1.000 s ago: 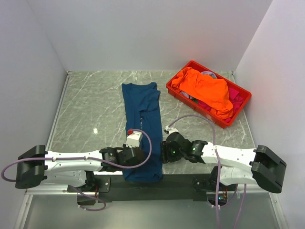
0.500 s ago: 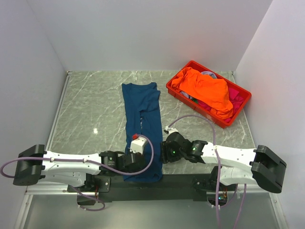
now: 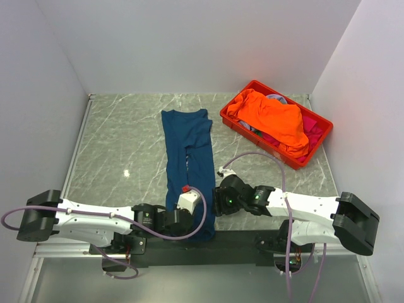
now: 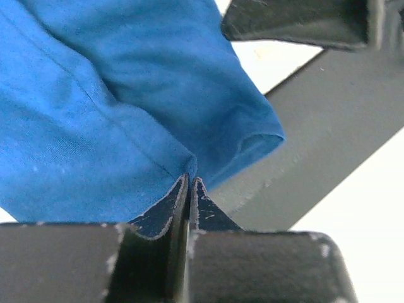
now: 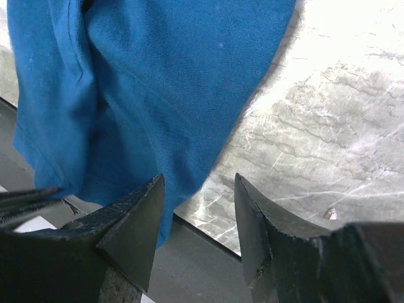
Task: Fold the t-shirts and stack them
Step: Fold the tshirt
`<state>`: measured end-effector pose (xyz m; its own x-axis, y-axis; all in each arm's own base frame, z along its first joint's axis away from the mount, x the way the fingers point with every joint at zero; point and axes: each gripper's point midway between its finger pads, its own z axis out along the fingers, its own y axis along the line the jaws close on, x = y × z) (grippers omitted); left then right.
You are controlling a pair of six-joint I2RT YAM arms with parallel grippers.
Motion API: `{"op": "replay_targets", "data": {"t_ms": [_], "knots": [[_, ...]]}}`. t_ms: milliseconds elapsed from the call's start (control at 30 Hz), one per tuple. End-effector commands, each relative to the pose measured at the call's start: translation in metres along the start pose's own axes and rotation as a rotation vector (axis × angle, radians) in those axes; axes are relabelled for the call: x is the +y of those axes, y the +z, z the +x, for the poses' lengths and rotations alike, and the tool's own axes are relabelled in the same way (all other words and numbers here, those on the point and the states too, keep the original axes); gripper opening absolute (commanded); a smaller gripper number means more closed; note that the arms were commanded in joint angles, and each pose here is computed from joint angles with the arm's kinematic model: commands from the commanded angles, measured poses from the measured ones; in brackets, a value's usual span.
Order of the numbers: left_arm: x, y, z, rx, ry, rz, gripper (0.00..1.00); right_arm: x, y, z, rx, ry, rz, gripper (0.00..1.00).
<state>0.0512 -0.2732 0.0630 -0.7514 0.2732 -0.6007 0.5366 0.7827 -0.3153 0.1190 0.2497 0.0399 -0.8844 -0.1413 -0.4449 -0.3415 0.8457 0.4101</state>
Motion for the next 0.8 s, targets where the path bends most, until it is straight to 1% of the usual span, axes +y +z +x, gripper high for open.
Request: {"op": "replay_targets", "data": {"t_ms": [0, 33, 133, 167, 233, 267, 300, 333, 367, 433, 467, 500, 533, 567, 600, 633, 767], "knots": [[-0.023, -0.005, -0.002, 0.013, 0.002, 0.09, 0.09, 0.011, -0.002, -0.012, -0.036, 0.001, -0.031, 0.56], [-0.025, -0.006, -0.001, 0.02, 0.007, 0.099, 0.11, 0.011, -0.002, -0.012, -0.035, 0.0, -0.03, 0.56], [-0.03, -0.007, 0.005, 0.043, 0.018, 0.117, 0.2, 0.012, -0.001, -0.011, -0.033, -0.001, -0.028, 0.56], [-0.031, -0.007, 0.007, 0.048, 0.023, 0.117, 0.32, 0.012, -0.002, -0.011, -0.034, 0.001, -0.029, 0.56], [-0.032, -0.009, 0.006, 0.04, 0.018, 0.111, 0.49, 0.014, -0.003, -0.011, -0.033, 0.0, -0.035, 0.56], [-0.031, -0.01, 0.005, 0.032, 0.016, 0.104, 0.62, 0.014, -0.003, -0.01, -0.032, 0.001, -0.033, 0.56], [-0.029, -0.012, 0.004, 0.026, 0.004, 0.092, 0.68, 0.016, -0.005, -0.009, -0.028, -0.005, -0.035, 0.56], [-0.028, -0.014, -0.004, -0.009, -0.008, 0.073, 0.73, 0.017, -0.006, -0.009, -0.031, -0.002, -0.037, 0.56], [-0.026, -0.017, -0.008, -0.027, -0.021, 0.064, 0.81, 0.017, -0.007, -0.008, -0.031, -0.003, -0.035, 0.56], [-0.015, -0.025, -0.016, -0.065, -0.085, 0.014, 0.88, 0.022, -0.011, -0.002, -0.015, -0.005, -0.041, 0.56], [-0.002, -0.026, -0.024, -0.115, -0.11, -0.05, 0.92, 0.022, -0.012, -0.003, -0.026, -0.007, -0.035, 0.56], [0.006, -0.028, -0.026, -0.137, -0.202, -0.093, 0.94, 0.022, -0.013, 0.0, -0.019, -0.006, -0.025, 0.56], [0.031, -0.033, -0.02, -0.124, -0.215, -0.205, 0.97, 0.027, -0.015, 0.005, -0.013, -0.007, -0.034, 0.56], [0.045, -0.035, -0.02, -0.143, -0.247, -0.268, 0.98, 0.031, -0.016, 0.009, -0.005, -0.01, -0.038, 0.55], [0.055, -0.034, -0.015, -0.137, -0.32, -0.327, 0.98, 0.032, -0.017, 0.012, -0.001, -0.012, -0.035, 0.56], [0.072, -0.037, -0.005, -0.112, -0.325, -0.402, 0.99, 0.035, -0.017, 0.016, 0.011, -0.001, -0.034, 0.56], [0.086, -0.03, 0.018, -0.05, -0.375, -0.475, 0.99, 0.052, -0.015, 0.037, 0.055, -0.022, -0.048, 0.56]]}}
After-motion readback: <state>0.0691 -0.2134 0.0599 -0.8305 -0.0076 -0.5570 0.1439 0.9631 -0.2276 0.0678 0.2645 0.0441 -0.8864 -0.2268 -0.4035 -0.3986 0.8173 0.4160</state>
